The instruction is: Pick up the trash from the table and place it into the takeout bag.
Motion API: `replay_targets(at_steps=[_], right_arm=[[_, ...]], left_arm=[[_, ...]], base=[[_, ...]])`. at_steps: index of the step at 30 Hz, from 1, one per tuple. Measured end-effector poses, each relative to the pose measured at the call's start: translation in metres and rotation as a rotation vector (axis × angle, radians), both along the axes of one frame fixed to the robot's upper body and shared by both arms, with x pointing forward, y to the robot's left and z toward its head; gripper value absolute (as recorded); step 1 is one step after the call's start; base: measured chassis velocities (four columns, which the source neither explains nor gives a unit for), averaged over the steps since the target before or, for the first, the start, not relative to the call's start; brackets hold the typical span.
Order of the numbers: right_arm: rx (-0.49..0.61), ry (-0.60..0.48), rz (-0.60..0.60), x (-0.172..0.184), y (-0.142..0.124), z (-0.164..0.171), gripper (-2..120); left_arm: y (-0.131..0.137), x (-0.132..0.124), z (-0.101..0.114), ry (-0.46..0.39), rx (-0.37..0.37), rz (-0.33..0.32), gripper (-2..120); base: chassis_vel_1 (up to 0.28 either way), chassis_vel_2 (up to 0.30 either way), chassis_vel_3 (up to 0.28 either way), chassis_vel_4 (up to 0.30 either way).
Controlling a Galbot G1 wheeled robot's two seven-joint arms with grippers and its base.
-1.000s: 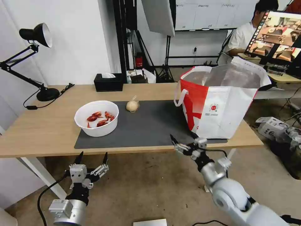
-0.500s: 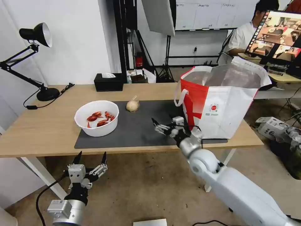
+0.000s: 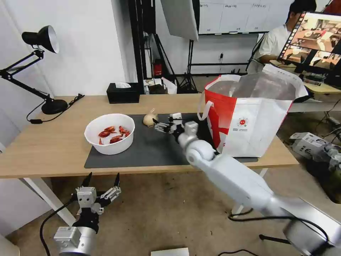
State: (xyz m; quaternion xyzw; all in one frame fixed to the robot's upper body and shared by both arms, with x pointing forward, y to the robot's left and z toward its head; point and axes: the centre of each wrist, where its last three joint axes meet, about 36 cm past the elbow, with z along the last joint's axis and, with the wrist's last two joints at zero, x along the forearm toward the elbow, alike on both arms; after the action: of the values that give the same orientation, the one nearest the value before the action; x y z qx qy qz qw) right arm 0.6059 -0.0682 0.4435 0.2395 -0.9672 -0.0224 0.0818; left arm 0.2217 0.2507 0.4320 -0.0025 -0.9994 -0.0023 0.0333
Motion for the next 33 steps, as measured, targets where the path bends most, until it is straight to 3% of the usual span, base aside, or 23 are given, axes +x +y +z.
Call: replay_targets(at_steps=[13, 33], right_arm=[[-0.063, 0.046, -0.001, 0.064, 0.044, 0.010, 100], [-0.156, 0.089, 0.088, 0.098, 0.045, 0.006, 100]], left_arm=[[0.002, -0.004, 0.001, -0.002, 0.006, 0.011, 100], [0.001, -0.006, 0.000, -0.011, 0.002, 0.014, 100]], base=[[0.000, 0.000, 0.000, 0.000], [0.000, 0.000, 0.000, 0.000]])
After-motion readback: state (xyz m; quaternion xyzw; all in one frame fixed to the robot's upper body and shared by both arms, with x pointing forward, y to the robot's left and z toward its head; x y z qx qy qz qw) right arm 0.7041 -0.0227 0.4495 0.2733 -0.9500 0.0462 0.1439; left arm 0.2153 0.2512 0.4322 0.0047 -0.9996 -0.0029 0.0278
